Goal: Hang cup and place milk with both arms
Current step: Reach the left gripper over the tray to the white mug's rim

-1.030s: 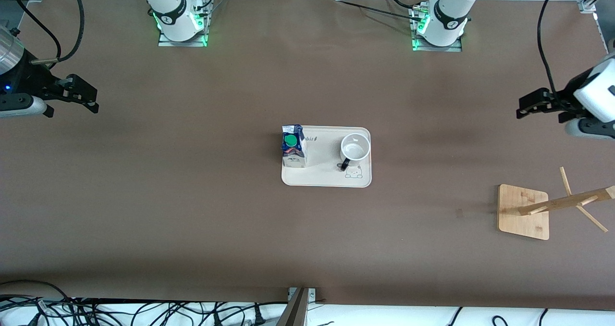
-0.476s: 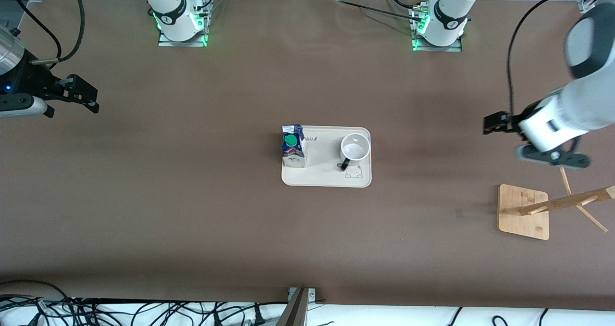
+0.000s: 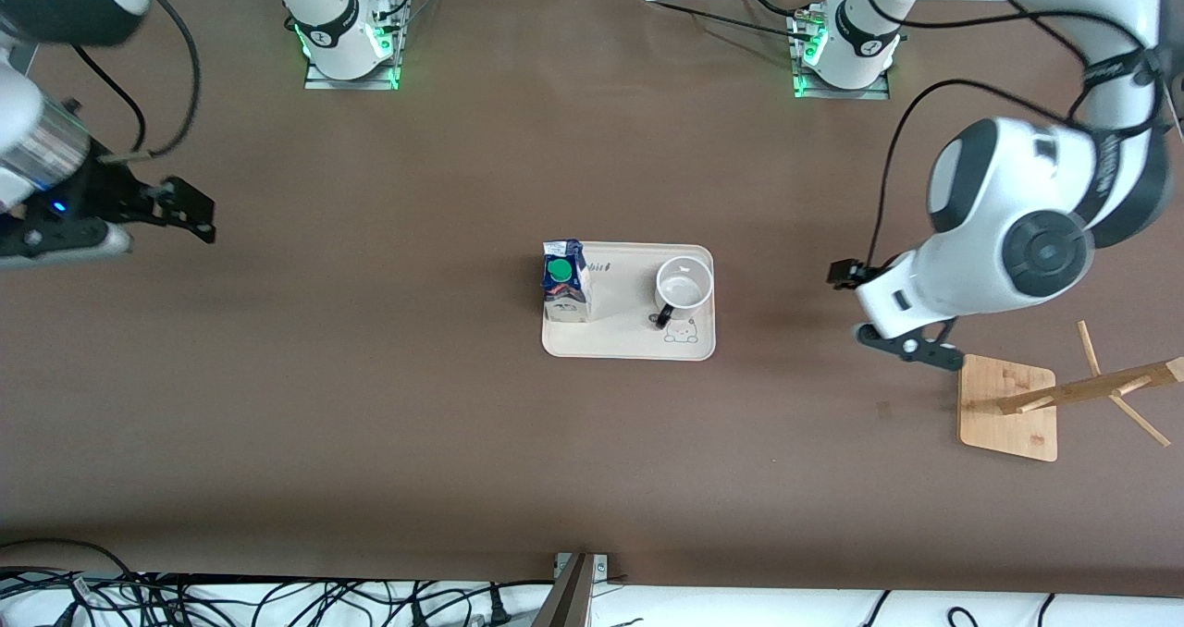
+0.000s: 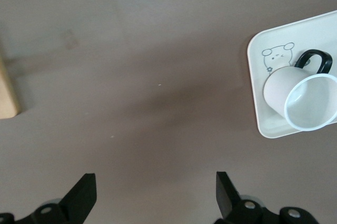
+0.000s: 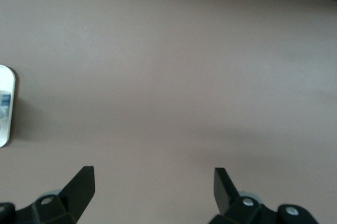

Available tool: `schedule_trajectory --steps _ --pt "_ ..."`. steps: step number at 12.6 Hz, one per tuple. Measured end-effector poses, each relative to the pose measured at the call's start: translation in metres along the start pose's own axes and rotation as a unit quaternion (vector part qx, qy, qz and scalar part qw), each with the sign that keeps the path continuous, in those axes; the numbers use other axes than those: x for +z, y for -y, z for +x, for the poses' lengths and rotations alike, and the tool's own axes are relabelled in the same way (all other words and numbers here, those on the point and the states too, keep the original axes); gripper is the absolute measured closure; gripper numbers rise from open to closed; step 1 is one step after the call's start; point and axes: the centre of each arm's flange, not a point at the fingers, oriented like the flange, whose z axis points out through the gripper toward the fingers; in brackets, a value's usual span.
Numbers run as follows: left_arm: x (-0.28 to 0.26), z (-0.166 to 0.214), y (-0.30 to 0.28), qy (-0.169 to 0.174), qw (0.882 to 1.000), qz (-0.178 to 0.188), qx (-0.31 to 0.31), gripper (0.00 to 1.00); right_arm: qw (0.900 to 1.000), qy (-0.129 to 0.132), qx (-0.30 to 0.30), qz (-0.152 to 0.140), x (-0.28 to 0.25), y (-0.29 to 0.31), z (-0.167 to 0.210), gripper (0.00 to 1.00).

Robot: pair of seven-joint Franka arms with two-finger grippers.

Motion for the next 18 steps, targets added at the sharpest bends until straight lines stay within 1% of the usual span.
schedule_trajectory --steps 2,3,6,9,11,13,18 --pt "0.021 0.015 -0.030 -0.006 1.000 -0.008 0.025 0.00 1.000 0.024 -0.007 -0.001 0.024 0.009 0.007 0.00" --pt "0.031 0.020 -0.045 -0.007 0.999 -0.012 0.038 0.00 1.000 0.029 -0.010 -0.001 0.031 0.010 0.009 0.00" --pt "0.058 0.032 -0.095 -0.010 0.997 -0.028 0.077 0.00 0.999 0.042 -0.013 -0.004 0.053 0.013 0.019 0.00" --pt "0.079 0.039 -0.136 -0.019 0.994 -0.038 0.105 0.00 0.999 0.045 -0.010 -0.007 0.063 0.010 0.030 0.00" --pt "0.089 0.039 -0.160 -0.018 0.993 -0.038 0.111 0.00 0.999 0.046 -0.010 -0.007 0.064 0.010 0.030 0.00" --pt "0.103 0.037 -0.176 -0.006 0.993 -0.036 0.113 0.00 0.999 0.049 -0.009 -0.007 0.064 0.009 0.030 0.00" --pt "0.138 0.020 -0.223 0.027 0.997 -0.025 0.067 0.00 0.999 0.049 -0.011 -0.007 0.065 0.012 0.030 0.00"
